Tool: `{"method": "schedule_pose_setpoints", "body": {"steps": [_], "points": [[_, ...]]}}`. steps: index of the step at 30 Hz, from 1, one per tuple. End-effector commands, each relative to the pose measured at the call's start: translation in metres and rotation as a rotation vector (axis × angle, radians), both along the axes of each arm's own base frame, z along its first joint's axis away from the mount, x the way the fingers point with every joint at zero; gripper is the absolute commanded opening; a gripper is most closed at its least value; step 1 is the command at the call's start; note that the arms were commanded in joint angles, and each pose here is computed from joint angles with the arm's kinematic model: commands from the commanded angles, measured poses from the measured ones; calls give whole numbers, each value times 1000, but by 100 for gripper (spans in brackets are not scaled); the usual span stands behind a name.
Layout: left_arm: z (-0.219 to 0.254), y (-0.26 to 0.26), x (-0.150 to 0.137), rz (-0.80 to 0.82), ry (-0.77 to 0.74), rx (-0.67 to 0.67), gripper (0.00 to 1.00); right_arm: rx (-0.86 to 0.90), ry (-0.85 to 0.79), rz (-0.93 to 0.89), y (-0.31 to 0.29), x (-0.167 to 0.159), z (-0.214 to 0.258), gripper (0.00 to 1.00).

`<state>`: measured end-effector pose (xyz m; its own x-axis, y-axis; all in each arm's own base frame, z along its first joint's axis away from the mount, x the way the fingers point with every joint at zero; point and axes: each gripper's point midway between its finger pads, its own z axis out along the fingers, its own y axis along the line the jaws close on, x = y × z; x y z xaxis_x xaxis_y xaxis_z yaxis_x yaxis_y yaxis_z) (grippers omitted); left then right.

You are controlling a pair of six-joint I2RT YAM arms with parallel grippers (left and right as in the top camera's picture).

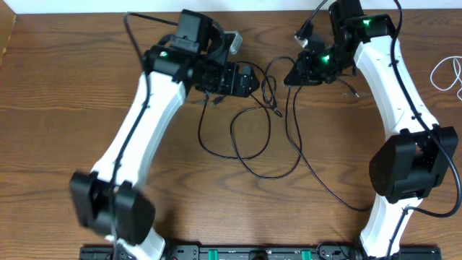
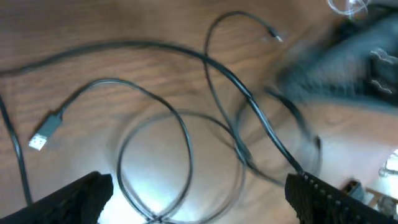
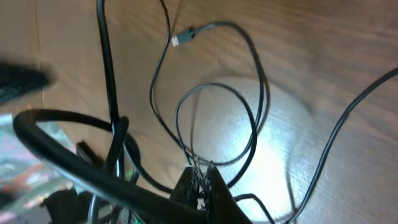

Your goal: Untangle cables

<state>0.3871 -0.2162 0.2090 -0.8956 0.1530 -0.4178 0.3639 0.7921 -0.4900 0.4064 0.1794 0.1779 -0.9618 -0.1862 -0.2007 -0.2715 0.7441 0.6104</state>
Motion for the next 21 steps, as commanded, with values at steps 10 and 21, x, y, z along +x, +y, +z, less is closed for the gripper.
{"method": "schedule_pose_setpoints", "body": {"steps": [10, 21], "points": [[-52, -2, 72, 371, 162, -148, 95, 25, -123, 68, -3, -10, 36, 1], [-43, -12, 77, 438, 208, -231, 96, 0, -126, 63, -6, -9, 33, 1]]}}
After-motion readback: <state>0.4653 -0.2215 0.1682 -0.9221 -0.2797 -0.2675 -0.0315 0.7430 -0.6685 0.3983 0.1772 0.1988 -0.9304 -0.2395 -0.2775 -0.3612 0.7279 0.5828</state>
